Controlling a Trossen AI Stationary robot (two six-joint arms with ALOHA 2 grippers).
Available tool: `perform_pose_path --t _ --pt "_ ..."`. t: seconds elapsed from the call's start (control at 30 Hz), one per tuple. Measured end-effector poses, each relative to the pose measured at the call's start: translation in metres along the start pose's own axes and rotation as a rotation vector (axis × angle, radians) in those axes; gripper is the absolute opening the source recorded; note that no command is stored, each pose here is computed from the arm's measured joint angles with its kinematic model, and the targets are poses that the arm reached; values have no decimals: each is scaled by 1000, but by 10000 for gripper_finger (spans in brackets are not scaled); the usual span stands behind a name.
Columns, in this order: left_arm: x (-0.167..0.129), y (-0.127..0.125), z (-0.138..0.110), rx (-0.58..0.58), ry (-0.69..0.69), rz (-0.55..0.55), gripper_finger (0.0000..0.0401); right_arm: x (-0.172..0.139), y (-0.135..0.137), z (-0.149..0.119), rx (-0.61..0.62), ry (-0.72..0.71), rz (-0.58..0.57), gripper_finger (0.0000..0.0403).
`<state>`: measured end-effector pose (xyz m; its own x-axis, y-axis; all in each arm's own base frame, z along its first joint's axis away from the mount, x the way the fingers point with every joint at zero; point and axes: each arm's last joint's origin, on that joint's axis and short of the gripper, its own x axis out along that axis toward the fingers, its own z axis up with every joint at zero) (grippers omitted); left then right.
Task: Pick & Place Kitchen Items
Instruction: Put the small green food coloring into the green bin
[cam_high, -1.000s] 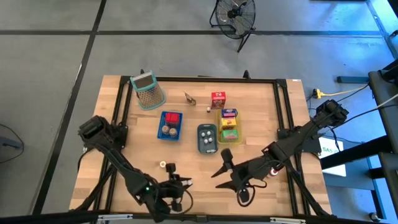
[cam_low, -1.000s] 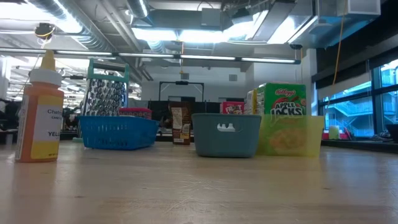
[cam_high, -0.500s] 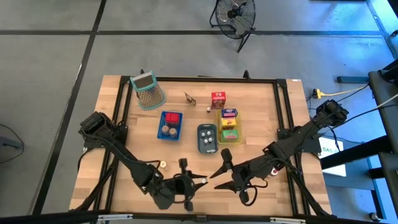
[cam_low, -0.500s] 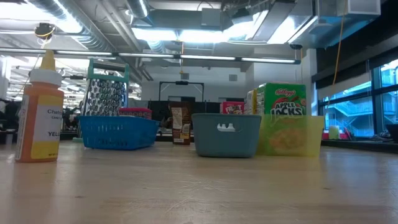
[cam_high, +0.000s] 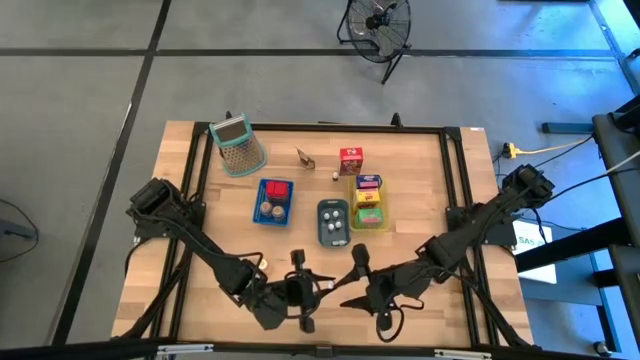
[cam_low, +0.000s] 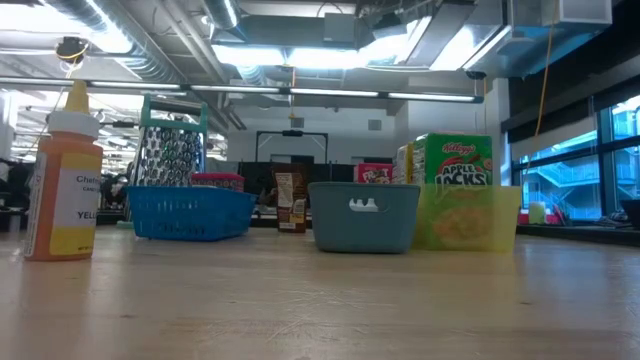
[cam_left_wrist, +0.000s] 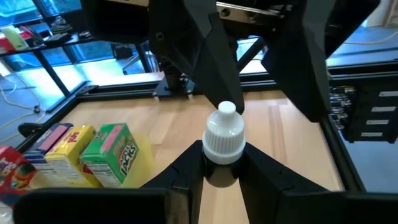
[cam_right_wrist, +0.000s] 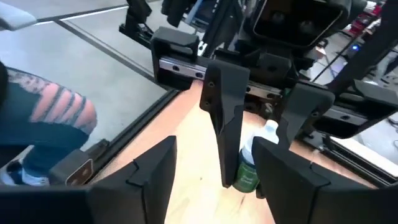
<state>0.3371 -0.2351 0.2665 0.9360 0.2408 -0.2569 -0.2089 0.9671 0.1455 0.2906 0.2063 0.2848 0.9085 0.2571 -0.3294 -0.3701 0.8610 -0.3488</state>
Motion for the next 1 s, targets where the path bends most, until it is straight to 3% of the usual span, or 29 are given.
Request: perform_pose_path --t 0.33,1.0 --pt "-1 -2 -2 5 14 -29 81 0 -5 5 12 -31 -100 228" --pt "5 4 -1 -3 15 0 81 1 -4 3 17 -21 -54 227"
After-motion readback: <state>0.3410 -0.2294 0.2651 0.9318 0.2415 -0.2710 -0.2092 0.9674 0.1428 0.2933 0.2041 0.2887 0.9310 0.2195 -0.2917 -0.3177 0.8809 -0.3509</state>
